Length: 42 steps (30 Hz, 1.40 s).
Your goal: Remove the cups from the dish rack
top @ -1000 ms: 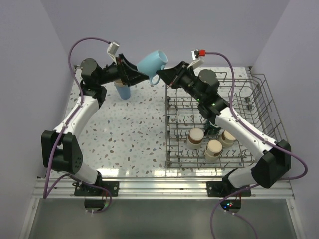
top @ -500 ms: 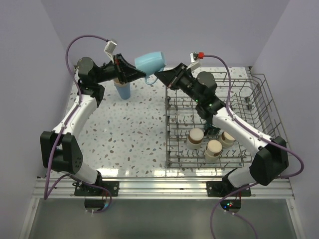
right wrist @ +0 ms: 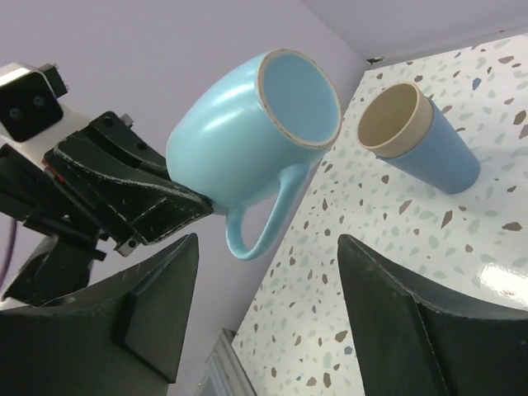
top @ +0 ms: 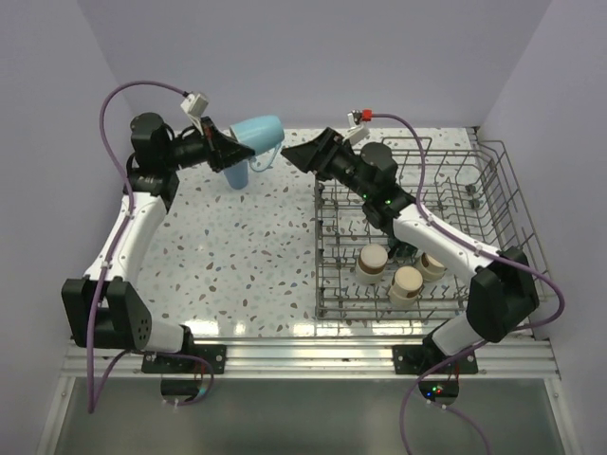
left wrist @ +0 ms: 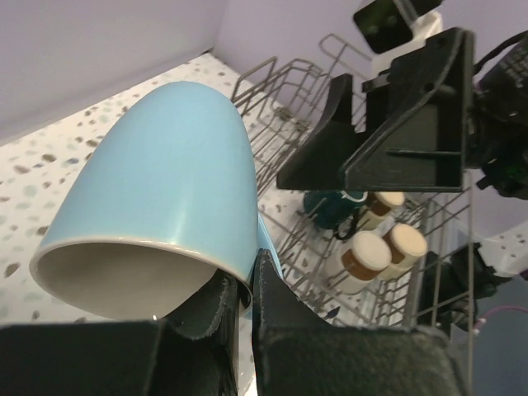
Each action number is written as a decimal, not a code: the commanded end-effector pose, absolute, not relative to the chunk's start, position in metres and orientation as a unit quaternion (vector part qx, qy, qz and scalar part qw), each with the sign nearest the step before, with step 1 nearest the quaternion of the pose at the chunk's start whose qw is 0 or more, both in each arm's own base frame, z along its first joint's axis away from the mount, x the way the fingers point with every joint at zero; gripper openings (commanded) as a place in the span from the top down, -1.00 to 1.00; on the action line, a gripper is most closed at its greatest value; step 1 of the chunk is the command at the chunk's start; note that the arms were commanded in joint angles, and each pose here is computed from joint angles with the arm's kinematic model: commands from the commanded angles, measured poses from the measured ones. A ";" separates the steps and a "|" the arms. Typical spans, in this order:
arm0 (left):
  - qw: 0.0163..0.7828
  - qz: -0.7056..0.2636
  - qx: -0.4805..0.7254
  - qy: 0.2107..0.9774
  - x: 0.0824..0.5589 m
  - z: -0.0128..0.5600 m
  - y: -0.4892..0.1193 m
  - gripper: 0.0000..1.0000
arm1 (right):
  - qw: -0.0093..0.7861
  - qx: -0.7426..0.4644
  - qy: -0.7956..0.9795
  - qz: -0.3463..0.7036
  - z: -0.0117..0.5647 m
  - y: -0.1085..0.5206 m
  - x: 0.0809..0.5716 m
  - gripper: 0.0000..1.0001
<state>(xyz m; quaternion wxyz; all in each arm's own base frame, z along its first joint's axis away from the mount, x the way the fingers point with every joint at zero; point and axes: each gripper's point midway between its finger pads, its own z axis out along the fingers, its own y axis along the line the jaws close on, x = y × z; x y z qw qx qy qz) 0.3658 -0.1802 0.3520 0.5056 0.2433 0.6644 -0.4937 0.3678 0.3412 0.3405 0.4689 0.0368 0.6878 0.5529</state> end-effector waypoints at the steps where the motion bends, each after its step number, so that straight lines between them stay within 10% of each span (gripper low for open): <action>1: 0.564 -0.368 0.276 0.686 0.367 0.356 -0.155 1.00 | 0.469 0.027 0.696 0.543 0.330 0.343 0.372 -0.44; 19: 0.304 0.122 0.380 0.865 0.302 0.250 0.033 1.00 | 0.510 -0.042 0.735 0.445 0.337 0.313 0.355 -0.59; 42: 0.054 0.051 0.372 0.925 0.357 0.137 0.123 1.00 | 0.512 -0.052 0.758 0.401 0.314 0.302 0.356 -0.60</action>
